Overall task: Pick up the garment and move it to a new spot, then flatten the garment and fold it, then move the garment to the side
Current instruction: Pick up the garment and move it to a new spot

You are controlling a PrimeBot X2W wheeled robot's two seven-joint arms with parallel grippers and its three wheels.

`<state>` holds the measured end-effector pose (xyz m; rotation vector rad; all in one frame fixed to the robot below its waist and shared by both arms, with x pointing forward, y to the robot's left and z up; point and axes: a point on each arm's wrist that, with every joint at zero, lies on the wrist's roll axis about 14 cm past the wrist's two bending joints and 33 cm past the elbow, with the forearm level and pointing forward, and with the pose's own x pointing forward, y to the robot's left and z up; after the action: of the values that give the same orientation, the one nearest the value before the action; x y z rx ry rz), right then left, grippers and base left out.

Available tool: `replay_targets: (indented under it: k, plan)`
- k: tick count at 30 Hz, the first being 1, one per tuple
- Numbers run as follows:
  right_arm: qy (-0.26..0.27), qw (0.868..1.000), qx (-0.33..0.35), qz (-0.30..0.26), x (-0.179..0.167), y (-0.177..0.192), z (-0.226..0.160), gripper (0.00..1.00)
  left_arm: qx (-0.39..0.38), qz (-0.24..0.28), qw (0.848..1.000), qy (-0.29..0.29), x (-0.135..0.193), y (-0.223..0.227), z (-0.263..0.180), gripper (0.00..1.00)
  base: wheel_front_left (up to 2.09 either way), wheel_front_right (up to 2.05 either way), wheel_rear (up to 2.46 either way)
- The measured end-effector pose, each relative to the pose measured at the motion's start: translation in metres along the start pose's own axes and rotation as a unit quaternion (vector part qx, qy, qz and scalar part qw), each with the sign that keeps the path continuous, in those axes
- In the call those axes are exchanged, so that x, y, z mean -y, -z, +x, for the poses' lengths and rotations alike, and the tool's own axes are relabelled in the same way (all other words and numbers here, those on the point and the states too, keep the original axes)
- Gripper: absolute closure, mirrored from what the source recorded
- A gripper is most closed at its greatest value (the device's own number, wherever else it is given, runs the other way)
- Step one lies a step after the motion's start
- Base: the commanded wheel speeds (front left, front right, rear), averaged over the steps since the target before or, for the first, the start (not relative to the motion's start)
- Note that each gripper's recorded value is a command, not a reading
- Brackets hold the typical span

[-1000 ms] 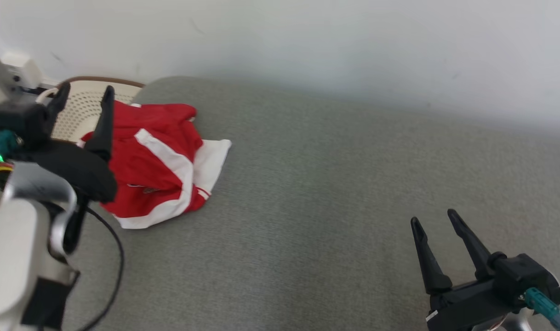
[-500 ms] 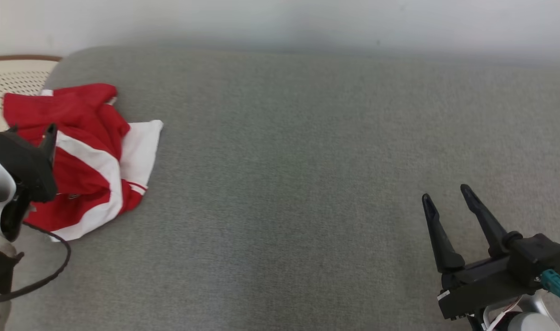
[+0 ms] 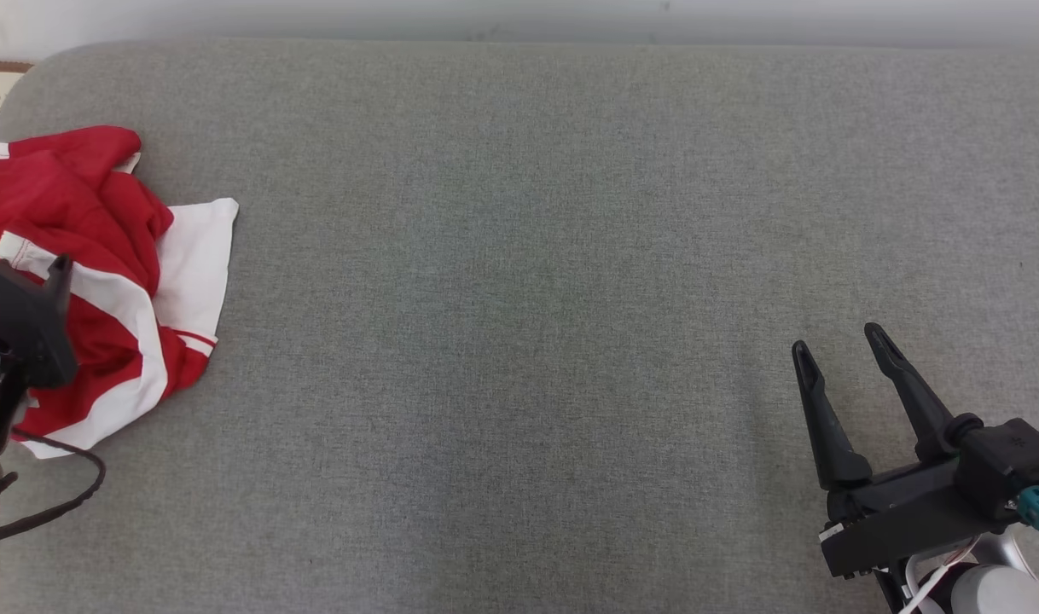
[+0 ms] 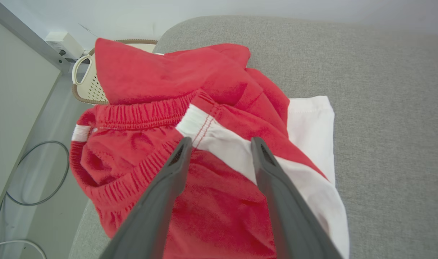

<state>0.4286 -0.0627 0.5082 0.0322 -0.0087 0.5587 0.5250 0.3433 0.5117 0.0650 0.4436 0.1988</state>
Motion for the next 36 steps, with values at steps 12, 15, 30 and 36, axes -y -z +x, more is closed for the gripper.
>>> replay_targets:
  k: [12, 15, 30, 36]
  plan:
    - [0.011, 1.000, 0.012, -0.004, 0.005, -0.010, -0.003, 0.00, 0.070, 0.008, 0.997, -0.023, -0.016, -0.033, -0.011, 1.00, 0.00, 0.00, 0.00]
    - [0.011, 1.000, 0.020, -0.006, 0.004, -0.016, -0.003, 0.00, 0.115, 0.004, 0.993, -0.039, -0.024, -0.057, -0.020, 1.00, 0.00, 0.00, 0.00]
    - [-0.013, 0.998, 0.059, -0.009, -0.025, -0.046, -0.004, 0.00, 0.336, -0.095, 0.934, -0.080, -0.049, -0.102, -0.113, 0.00, 0.00, 0.00, 0.00]
    - [-0.026, 0.997, 0.070, -0.009, -0.039, -0.055, -0.004, 0.00, 0.371, -0.124, 0.915, -0.100, -0.058, -0.074, -0.152, 0.00, 0.00, 0.00, 0.00]
